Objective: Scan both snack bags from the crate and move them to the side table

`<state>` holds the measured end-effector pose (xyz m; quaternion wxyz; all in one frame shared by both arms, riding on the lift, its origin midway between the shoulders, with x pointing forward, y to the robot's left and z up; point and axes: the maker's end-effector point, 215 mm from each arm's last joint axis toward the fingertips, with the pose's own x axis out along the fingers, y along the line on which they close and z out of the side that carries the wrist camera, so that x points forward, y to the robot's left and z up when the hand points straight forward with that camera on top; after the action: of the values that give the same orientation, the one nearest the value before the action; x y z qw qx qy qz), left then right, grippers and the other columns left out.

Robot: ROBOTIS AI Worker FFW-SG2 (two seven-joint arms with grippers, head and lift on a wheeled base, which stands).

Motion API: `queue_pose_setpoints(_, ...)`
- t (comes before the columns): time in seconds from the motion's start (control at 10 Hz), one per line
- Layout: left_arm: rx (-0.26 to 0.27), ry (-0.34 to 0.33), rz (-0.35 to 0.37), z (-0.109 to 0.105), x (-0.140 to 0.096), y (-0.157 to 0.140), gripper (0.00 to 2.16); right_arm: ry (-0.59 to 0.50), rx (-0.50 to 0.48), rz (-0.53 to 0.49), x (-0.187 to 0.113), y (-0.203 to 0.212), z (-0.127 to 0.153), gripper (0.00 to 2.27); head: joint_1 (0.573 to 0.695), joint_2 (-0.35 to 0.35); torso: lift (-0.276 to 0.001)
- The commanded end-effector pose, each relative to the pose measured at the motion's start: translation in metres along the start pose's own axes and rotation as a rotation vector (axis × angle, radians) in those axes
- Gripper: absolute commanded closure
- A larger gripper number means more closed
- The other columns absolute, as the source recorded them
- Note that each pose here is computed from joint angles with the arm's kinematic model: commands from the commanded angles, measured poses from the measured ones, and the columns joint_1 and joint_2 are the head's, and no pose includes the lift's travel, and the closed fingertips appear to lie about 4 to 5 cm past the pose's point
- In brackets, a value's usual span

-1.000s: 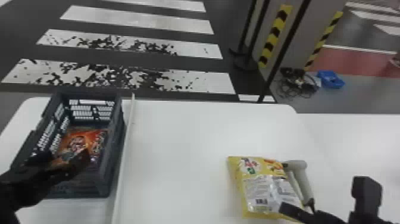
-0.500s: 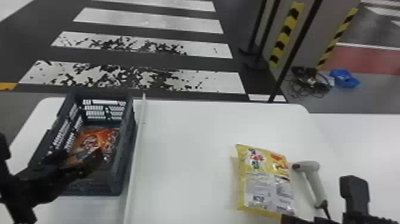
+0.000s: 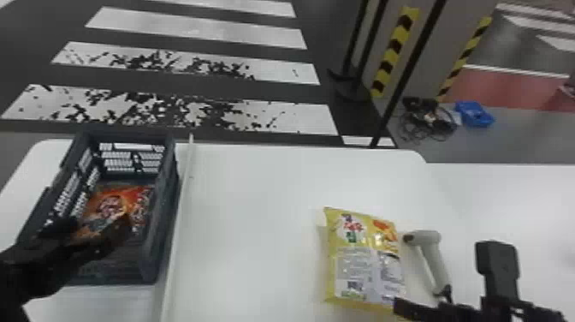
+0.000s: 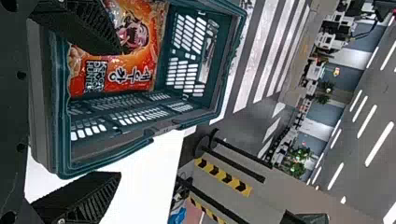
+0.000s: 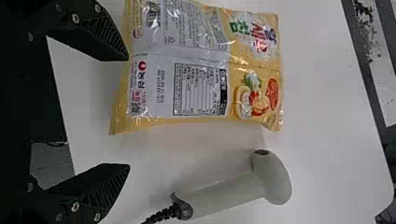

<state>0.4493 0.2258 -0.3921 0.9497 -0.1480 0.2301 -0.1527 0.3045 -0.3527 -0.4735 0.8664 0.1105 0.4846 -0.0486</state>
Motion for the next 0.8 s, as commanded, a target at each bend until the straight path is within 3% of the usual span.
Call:
queue_pose_setpoints(0.0, 0.001, -0.001, -0.002, 0.001, 0.000, -0.001, 0.03, -0.039, -0.074, -0.011, -0.003, 0.014, 0.019, 0.75, 0.695, -0.193, -0.095)
queue_pose_setpoints(0.1, 0.000, 0.001, -0.001, -0.001, -0.001, -0.001, 0.03, -0.087, -0.122, 0.008, 0.004, 0.027, 0.035, 1.67, 0.695, -0.181, -0.095)
queue_pose_setpoints(0.2, -0.001, 0.004, 0.002, -0.003, -0.001, 0.000, 0.03, -0.150, -0.166, 0.065, 0.013, 0.048, 0.051, 2.10, 0.695, -0.170, -0.095)
queue_pose_setpoints(0.3, -0.003, 0.010, 0.006, -0.006, 0.000, 0.002, 0.03, -0.197, -0.198, 0.094, 0.019, 0.061, 0.065, 2.24, 0.695, -0.146, -0.095)
queue_pose_setpoints(0.5, -0.007, 0.018, 0.012, -0.011, 0.000, 0.006, 0.03, -0.247, -0.253, 0.133, 0.037, 0.082, 0.091, 2.24, 0.695, -0.103, -0.095)
queue_pose_setpoints(0.7, -0.007, 0.029, 0.024, -0.018, 0.001, 0.012, 0.03, -0.235, -0.279, 0.154, 0.044, 0.096, 0.086, 2.24, 0.695, -0.087, -0.095)
